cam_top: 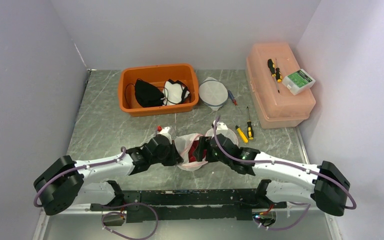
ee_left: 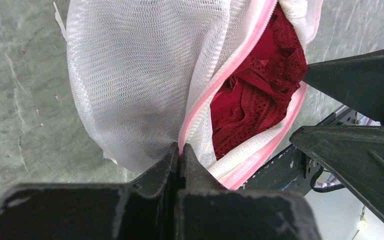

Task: Unzip the laundry bag and remove the bra
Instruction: Pick up the bra from the laundry bag.

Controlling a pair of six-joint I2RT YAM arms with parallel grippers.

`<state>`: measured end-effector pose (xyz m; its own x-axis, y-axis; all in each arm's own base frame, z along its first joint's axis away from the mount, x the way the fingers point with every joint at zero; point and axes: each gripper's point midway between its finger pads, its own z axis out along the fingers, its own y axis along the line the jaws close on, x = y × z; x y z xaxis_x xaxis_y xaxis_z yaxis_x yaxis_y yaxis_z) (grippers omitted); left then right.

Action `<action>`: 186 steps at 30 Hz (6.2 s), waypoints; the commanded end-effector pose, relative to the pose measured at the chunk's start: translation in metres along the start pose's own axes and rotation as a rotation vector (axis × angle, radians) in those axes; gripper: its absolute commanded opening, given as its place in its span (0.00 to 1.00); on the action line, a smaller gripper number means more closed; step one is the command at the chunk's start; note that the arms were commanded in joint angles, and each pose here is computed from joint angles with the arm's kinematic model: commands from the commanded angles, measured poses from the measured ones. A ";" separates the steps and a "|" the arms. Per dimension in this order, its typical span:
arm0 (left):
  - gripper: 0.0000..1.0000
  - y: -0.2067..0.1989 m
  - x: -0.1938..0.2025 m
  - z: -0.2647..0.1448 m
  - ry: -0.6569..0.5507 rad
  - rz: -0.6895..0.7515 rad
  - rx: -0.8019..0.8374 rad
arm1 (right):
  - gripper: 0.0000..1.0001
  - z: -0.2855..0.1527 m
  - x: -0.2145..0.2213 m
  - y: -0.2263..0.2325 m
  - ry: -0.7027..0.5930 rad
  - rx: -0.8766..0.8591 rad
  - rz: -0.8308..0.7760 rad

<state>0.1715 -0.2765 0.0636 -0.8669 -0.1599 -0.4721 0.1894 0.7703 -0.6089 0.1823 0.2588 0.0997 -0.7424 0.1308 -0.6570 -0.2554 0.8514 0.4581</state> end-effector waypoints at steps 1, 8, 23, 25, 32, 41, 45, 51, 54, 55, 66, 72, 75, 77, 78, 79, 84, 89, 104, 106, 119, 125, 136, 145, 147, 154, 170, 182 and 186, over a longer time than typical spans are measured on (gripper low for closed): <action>0.03 -0.013 -0.008 0.001 -0.029 0.023 0.029 | 0.77 0.004 -0.013 0.011 -0.028 -0.002 0.053; 0.03 -0.011 -0.009 -0.001 -0.048 0.027 0.013 | 0.75 0.018 0.000 0.002 0.007 0.040 0.088; 0.03 -0.010 -0.007 -0.007 -0.064 0.012 0.013 | 0.56 0.045 -0.012 -0.004 -0.013 0.100 0.127; 0.03 -0.009 -0.006 -0.008 -0.063 0.012 0.013 | 0.55 0.047 -0.012 -0.004 -0.012 0.097 0.134; 0.03 -0.007 -0.004 -0.008 -0.057 0.010 0.009 | 0.27 0.056 -0.013 -0.001 -0.004 0.098 0.106; 0.03 -0.003 -0.009 -0.015 -0.081 0.002 -0.029 | 0.00 0.038 -0.024 -0.002 -0.057 0.064 0.026; 0.03 0.004 -0.021 -0.024 -0.127 -0.015 -0.097 | 0.00 0.020 -0.025 0.015 -0.077 -0.098 -0.103; 0.03 -0.003 -0.053 -0.043 -0.229 0.010 -0.151 | 0.00 0.001 -0.010 0.028 -0.027 -0.234 -0.328; 0.03 -0.013 -0.066 -0.047 -0.254 0.029 -0.147 | 0.00 -0.001 -0.006 0.027 -0.014 -0.220 -0.398; 0.03 -0.017 -0.070 -0.047 -0.258 0.035 -0.144 | 0.00 -0.001 -0.004 0.027 -0.008 -0.210 -0.419; 0.03 -0.004 -0.067 -0.032 -0.234 0.049 -0.225 | 0.00 -0.030 -0.034 0.041 -0.197 -0.217 -0.433; 0.03 0.017 -0.050 -0.034 -0.237 0.017 -0.215 | 0.00 -0.049 -0.055 0.042 -0.331 -0.247 -0.320; 0.03 0.025 -0.041 -0.032 -0.228 0.004 -0.215 | 0.00 -0.049 -0.057 0.040 -0.357 -0.251 -0.248; 0.03 0.027 -0.037 -0.030 -0.227 -0.005 -0.199 | 0.00 -0.047 -0.056 0.036 -0.373 -0.242 -0.190; 0.03 0.028 -0.035 -0.029 -0.223 -0.010 -0.191 | 0.00 -0.046 -0.056 0.035 -0.381 -0.247 -0.165; 0.03 0.028 -0.033 -0.028 -0.221 -0.013 -0.183 | 0.00 -0.045 -0.055 0.033 -0.385 -0.248 -0.142; 0.03 0.038 -0.022 -0.021 -0.199 -0.019 -0.193 | 0.00 -0.052 -0.055 0.031 -0.430 -0.297 -0.053; 0.03 0.041 -0.019 -0.023 -0.182 -0.013 -0.205 | 0.00 -0.058 -0.056 0.028 -0.436 -0.294 -0.074; 0.94 -0.027 -0.086 -0.116 -0.401 0.245 0.002 | 0.00 -0.059 -0.039 0.021 -0.398 -0.314 -0.252; 0.94 -0.056 -0.095 -0.127 -0.436 0.357 0.118 | 0.00 -0.059 -0.037 0.021 -0.397 -0.318 -0.265; 0.94 -0.133 -0.060 -0.077 -0.055 0.903 0.429 | 0.00 -0.060 -0.028 0.024 -0.382 -0.368 -0.309; 0.94 -0.132 -0.059 -0.062 0.013 0.891 0.505 | 0.00 -0.064 -0.028 0.024 -0.389 -0.384 -0.305; 0.79 -0.124 -0.025 -0.038 0.219 0.821 0.617 | 0.00 -0.067 -0.027 0.022 -0.406 -0.396 -0.292; 0.23 -0.129 -0.022 -0.036 0.224 0.805 0.655 | 0.05 -0.069 -0.029 0.019 -0.408 -0.376 -0.278; 0.10 -0.129 -0.023 -0.036 0.219 0.803 0.653 | 0.39 -0.071 -0.031 0.018 -0.401 -0.367 -0.267; 0.03 -0.133 -0.032 -0.040 0.187 0.798 0.624 | 1.00 -0.094 -0.050 0.020 -0.392 -0.322 -0.198; 0.03 -0.147 -0.132 -0.090 -0.318 0.782 0.359 | 1.00 -0.157 -0.104 0.014 -0.592 -0.334 -0.007; 0.03 -0.067 -0.290 -0.129 -0.524 0.362 -0.165 | 0.99 -0.117 -0.079 -0.007 -0.498 -0.194 -0.034; 0.03 -0.028 -0.344 -0.132 -0.575 0.164 -0.135 | 0.98 -0.104 -0.069 -0.005 -0.457 -0.188 -0.050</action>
<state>0.3718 -0.1973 0.3392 -0.3387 -0.1319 -0.9316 0.3442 0.9041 -0.2531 0.1696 0.1849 0.2103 -0.3742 0.3382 -0.8634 -0.4233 0.7661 0.4836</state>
